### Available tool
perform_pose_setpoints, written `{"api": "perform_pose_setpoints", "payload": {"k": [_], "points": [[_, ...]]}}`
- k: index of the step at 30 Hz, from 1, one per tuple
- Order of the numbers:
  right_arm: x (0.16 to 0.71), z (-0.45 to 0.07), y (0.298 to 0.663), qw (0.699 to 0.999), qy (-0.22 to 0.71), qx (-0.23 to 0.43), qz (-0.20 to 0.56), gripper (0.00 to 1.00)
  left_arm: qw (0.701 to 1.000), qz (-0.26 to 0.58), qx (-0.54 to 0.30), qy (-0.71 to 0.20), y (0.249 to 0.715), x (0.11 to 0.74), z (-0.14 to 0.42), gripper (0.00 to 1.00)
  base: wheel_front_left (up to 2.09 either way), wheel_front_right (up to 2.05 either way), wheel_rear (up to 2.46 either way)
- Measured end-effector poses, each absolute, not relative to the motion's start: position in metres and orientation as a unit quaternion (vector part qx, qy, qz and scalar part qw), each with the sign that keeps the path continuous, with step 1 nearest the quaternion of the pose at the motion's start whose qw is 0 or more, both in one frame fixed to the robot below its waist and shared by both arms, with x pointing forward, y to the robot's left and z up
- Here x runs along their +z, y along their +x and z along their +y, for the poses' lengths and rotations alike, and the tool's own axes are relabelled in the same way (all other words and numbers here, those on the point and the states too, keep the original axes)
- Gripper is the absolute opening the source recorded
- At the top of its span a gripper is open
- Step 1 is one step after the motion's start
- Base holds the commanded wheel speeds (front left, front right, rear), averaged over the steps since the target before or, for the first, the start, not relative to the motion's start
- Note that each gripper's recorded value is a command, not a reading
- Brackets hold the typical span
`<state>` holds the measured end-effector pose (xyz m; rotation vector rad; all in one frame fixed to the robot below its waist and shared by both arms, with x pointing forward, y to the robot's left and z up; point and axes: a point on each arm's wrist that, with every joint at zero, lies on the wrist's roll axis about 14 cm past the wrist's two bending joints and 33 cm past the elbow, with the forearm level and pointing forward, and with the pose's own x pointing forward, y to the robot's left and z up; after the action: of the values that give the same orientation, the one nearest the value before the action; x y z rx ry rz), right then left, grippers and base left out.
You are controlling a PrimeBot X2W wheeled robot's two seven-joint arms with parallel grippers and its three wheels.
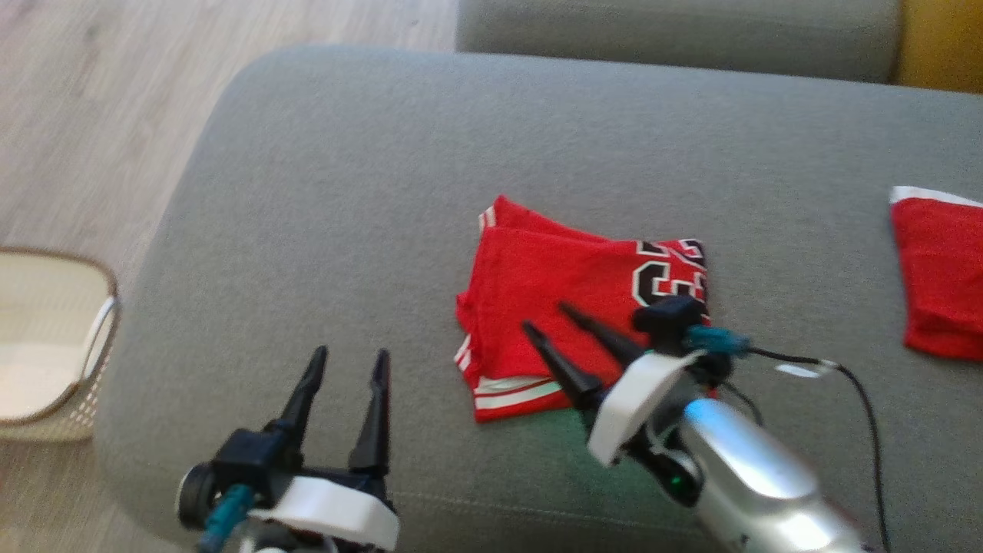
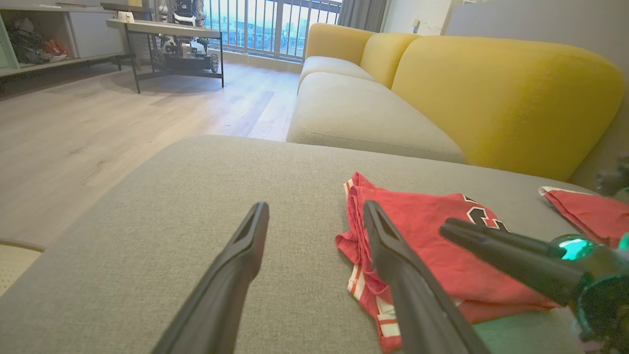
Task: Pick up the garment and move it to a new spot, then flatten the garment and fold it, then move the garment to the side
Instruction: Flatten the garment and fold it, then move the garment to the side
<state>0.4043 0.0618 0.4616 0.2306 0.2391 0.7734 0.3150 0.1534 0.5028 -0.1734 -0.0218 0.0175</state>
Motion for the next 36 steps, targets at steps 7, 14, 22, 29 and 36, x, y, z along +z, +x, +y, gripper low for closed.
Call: {"api": "perform_pose_setpoints", "payload": {"k": [7, 14, 22, 29, 36], "points": [[0.501, -0.031, 0.417, 0.963, 0.096, 0.253, 0.014, 1.00, 0.993, -0.038, 0.018, -0.113, 0.317, 0.519, 0.161, 1.00, 0.00, 0.00, 0.00], [0.514, -0.084, 0.389, 0.981, 0.050, 0.182, -0.034, 1.00, 0.994, -0.063, 0.012, -0.092, 0.312, 0.532, 0.162, 1.00, 0.00, 0.00, 0.00], [0.524, -0.122, 0.359, 0.990, 0.023, 0.122, -0.063, 1.00, 0.996, -0.084, 0.013, -0.040, 0.295, 0.537, 0.167, 1.00, 0.00, 0.00, 0.00], [0.503, -0.130, 0.337, 0.993, 0.050, 0.107, -0.033, 1.00, 0.998, -0.065, 0.004, -0.020, 0.285, 0.522, 0.166, 1.00, 0.00, 0.00, 0.00], [0.502, -0.134, 0.338, 0.993, 0.061, 0.099, -0.031, 1.00, 0.998, -0.063, -0.003, -0.010, 0.285, 0.520, 0.165, 1.00, 0.00, 0.00, 0.00]]}}
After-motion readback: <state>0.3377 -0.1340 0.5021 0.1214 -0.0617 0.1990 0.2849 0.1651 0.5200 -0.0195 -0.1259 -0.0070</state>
